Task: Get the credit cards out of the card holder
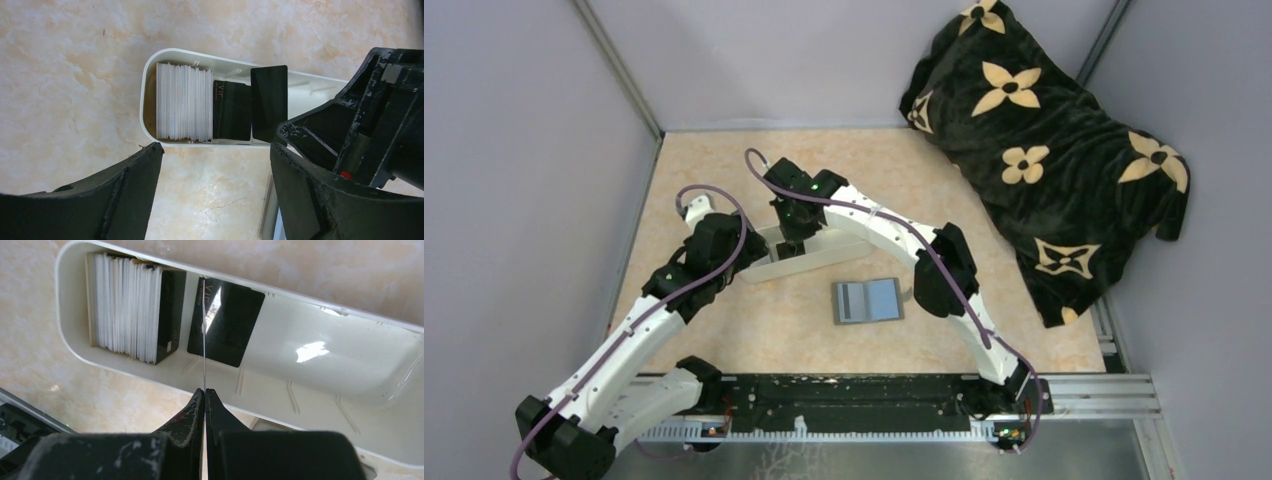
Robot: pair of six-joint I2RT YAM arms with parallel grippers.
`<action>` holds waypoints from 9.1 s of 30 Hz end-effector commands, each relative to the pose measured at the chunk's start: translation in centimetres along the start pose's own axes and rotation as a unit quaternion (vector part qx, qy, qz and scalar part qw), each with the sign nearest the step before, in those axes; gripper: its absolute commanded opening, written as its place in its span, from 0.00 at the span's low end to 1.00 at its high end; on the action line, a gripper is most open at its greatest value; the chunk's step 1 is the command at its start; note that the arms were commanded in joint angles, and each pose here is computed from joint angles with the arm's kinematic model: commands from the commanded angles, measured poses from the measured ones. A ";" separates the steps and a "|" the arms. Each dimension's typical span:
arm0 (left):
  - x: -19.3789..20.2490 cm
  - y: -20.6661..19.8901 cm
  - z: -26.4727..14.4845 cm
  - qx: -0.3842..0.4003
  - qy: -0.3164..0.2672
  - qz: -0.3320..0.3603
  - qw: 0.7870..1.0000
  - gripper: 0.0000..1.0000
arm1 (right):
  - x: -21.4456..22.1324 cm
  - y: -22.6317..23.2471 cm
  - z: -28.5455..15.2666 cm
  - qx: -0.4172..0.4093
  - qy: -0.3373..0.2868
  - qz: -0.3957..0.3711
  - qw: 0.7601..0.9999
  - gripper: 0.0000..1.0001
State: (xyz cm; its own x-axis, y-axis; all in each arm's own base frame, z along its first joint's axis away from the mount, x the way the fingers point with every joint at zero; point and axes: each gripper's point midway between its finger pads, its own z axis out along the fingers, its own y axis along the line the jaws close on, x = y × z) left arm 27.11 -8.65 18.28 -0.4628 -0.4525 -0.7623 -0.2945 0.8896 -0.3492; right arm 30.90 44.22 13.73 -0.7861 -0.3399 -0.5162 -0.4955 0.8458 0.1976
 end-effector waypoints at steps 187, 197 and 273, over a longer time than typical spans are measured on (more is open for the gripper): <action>12.4 -5.2 -4.6 0.232 0.171 0.043 0.957 0.81 | 17.3 -5.1 -0.4 0.106 -0.047 0.043 0.992 0.65; 12.8 -5.9 -4.5 0.243 0.180 0.045 0.952 0.80 | 17.8 -5.2 -0.6 0.098 -0.047 0.054 0.993 0.29; 12.2 -6.8 -5.4 0.269 0.174 0.034 0.947 0.78 | 15.6 -5.1 1.0 0.074 -0.036 0.089 0.993 0.74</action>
State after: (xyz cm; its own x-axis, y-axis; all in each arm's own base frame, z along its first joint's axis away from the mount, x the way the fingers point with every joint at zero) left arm 18.98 -20.35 14.00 -0.7452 -0.2971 -0.5970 0.1648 0.7855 -0.5966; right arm 20.44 33.99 3.47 -0.8321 -0.1702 -0.5278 -0.2881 0.9459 0.1491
